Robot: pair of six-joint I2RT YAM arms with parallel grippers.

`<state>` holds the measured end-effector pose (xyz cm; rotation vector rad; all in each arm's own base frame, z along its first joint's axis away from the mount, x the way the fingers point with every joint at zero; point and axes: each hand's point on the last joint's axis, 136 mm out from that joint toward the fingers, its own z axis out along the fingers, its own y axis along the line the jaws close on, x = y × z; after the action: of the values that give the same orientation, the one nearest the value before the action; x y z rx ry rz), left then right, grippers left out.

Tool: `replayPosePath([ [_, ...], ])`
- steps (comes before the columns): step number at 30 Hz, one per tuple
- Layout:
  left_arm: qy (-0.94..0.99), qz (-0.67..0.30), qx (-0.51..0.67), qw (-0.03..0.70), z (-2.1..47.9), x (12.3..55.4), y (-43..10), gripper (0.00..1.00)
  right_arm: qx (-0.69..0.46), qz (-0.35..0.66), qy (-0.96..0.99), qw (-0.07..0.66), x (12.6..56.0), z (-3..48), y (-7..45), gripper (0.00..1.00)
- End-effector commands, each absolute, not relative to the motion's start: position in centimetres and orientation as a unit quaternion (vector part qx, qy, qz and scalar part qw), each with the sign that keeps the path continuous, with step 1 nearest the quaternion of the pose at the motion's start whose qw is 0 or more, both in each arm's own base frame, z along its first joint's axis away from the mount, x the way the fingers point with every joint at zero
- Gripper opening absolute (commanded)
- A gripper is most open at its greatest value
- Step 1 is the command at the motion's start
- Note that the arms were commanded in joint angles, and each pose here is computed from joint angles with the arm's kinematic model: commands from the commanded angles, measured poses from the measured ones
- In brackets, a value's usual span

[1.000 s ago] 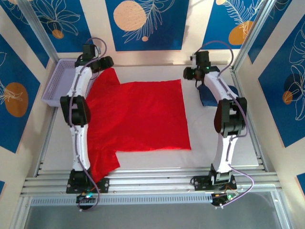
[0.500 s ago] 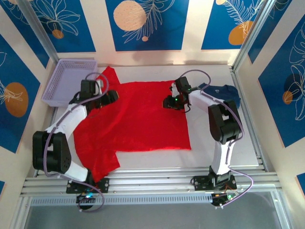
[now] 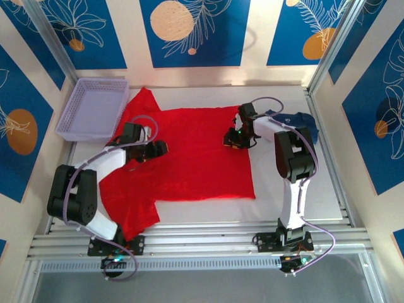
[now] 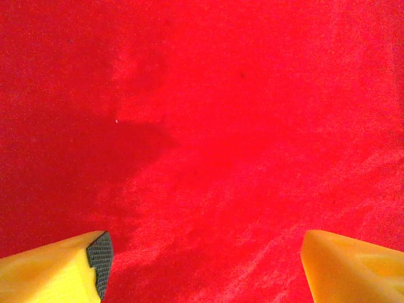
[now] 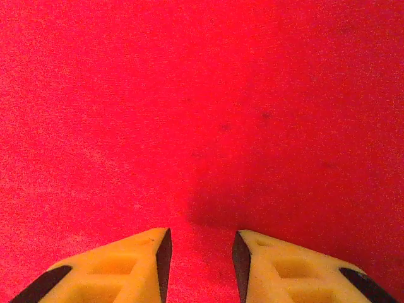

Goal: Fold the inside-out t-shirt

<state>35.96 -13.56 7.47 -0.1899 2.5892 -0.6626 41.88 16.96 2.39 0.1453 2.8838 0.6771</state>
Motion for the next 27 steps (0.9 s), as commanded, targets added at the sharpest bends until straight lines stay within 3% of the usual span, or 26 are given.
replayPosePath([
  [1, 0.935, -0.254, -0.056, 0.239, 8.2, 36.5, -14.7, 0.78, 0.085, 0.218, 0.972, 0.036, 40.2, 0.7, 15.5, 0.34],
  [12, 0.933, -0.244, -0.039, 0.263, 11.2, 35.7, -14.9, 0.78, 0.118, 0.219, 0.968, 0.035, 41.3, 2.0, 14.6, 0.31],
  [27, 0.924, -0.224, -0.033, 0.307, 14.5, 34.8, -13.6, 0.79, 0.164, 0.139, 0.976, 0.024, 41.3, 0.6, 7.7, 0.25],
])
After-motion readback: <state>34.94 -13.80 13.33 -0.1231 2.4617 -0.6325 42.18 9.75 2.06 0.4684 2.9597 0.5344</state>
